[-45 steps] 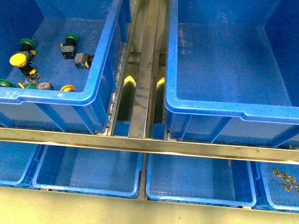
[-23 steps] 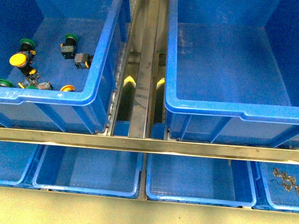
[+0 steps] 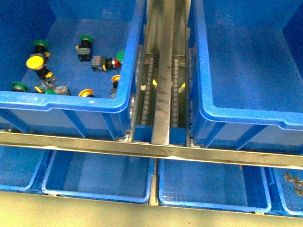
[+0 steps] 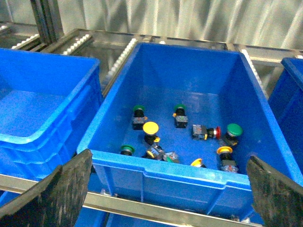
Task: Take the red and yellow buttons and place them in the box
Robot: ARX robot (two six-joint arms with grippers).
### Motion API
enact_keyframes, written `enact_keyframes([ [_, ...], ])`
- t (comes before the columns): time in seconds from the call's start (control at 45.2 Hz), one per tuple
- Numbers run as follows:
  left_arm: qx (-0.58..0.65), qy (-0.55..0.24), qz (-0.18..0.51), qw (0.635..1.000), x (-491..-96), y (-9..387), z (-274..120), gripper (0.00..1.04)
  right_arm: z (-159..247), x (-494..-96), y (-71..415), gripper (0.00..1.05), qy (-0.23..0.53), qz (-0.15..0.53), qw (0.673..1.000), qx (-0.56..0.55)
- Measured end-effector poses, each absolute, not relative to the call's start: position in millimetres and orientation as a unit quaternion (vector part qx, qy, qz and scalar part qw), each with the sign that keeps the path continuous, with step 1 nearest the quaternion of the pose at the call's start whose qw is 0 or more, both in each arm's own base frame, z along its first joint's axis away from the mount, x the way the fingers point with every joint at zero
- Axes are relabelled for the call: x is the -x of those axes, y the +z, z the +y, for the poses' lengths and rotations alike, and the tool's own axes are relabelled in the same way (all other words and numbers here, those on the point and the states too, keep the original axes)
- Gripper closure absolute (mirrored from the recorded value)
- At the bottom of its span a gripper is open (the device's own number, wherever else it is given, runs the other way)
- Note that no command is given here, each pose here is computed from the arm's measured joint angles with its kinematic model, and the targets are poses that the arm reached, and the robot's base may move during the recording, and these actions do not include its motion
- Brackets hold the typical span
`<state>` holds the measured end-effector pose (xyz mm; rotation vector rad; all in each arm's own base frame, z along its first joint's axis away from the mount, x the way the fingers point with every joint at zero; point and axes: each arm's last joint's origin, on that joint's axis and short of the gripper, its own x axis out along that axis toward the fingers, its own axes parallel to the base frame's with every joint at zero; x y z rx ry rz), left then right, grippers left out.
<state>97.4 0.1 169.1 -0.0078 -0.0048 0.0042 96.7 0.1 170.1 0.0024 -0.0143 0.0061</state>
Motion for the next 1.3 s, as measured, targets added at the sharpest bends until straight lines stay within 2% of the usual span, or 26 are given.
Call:
enact_keyframes([
  [1.216, 0.004, 0.0, -0.002, 1.0, -97.4, 169.1, -0.1, 0.08, 0.0, -96.7, 170.1, 0.06, 0.0, -0.008, 1.0, -0.001],
  [1.26, 0.022, 0.017, 0.038, 0.999, -98.0, 168.1, -0.2, 0.08, 0.0, -96.7, 170.1, 0.06, 0.0, -0.008, 1.0, -0.001],
  [1.304, 0.057, 0.041, 0.115, 0.991, -99.4, 169.6, -2.8, 0.08, 0.0, -96.7, 170.1, 0.06, -0.001, -0.007, 1.0, -0.001],
])
